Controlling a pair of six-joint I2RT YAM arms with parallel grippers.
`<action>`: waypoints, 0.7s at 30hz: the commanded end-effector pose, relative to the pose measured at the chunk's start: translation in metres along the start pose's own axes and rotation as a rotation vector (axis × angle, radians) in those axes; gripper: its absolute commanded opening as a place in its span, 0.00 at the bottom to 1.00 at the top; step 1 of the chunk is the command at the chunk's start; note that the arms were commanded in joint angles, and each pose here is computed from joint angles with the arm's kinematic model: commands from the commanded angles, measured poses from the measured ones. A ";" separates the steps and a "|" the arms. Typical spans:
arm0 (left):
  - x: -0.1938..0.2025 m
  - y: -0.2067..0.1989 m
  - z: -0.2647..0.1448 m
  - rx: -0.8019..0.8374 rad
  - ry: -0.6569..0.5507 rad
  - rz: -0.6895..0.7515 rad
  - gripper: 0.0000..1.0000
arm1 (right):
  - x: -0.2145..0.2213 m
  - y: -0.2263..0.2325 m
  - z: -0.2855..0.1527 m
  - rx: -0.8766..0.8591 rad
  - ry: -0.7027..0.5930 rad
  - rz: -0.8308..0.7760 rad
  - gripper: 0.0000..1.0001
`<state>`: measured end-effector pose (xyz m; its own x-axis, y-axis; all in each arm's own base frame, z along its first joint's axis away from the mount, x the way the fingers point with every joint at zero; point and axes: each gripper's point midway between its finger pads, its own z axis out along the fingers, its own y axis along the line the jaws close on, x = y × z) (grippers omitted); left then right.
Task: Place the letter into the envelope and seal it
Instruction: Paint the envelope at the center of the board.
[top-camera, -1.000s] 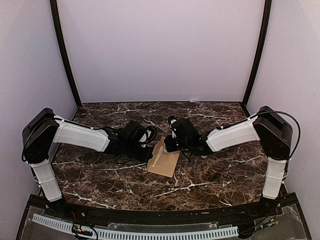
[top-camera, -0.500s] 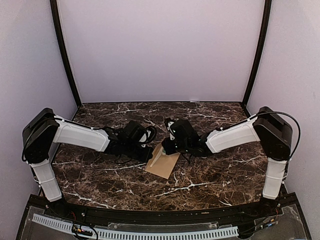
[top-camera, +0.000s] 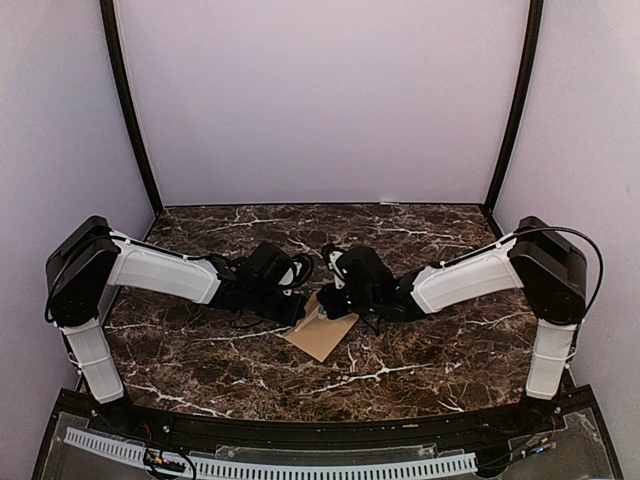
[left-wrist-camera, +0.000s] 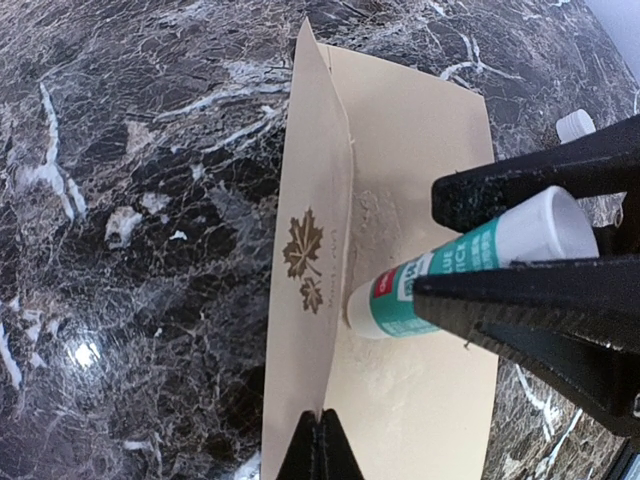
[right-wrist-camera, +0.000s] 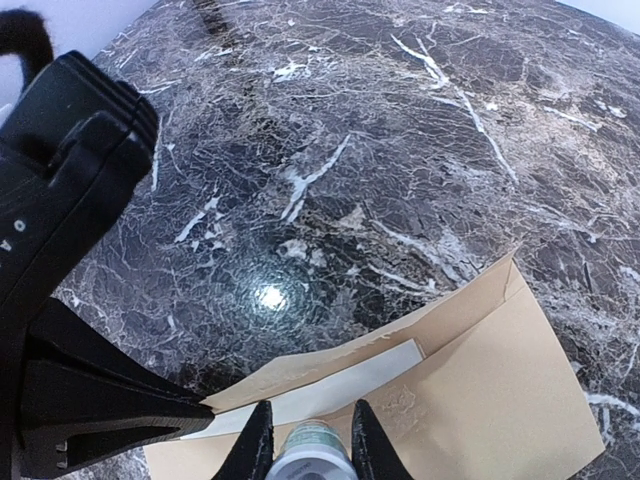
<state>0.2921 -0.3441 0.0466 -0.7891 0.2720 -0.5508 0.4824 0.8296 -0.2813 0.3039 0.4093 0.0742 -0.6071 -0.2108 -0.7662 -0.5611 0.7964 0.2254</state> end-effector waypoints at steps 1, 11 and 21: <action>0.000 0.005 0.001 -0.016 0.007 -0.014 0.00 | 0.007 0.017 -0.007 -0.055 0.023 -0.011 0.00; 0.002 0.006 0.001 -0.021 0.010 -0.016 0.00 | 0.007 0.025 -0.007 -0.067 0.020 -0.004 0.00; 0.006 0.009 -0.001 -0.026 0.015 0.000 0.00 | 0.005 0.002 -0.001 0.043 0.022 0.016 0.00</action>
<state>0.2922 -0.3439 0.0466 -0.7894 0.2713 -0.5507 0.4813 0.8304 -0.2808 0.2958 0.4148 0.0745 -0.6147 -0.2115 -0.7599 -0.5594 0.7961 0.2309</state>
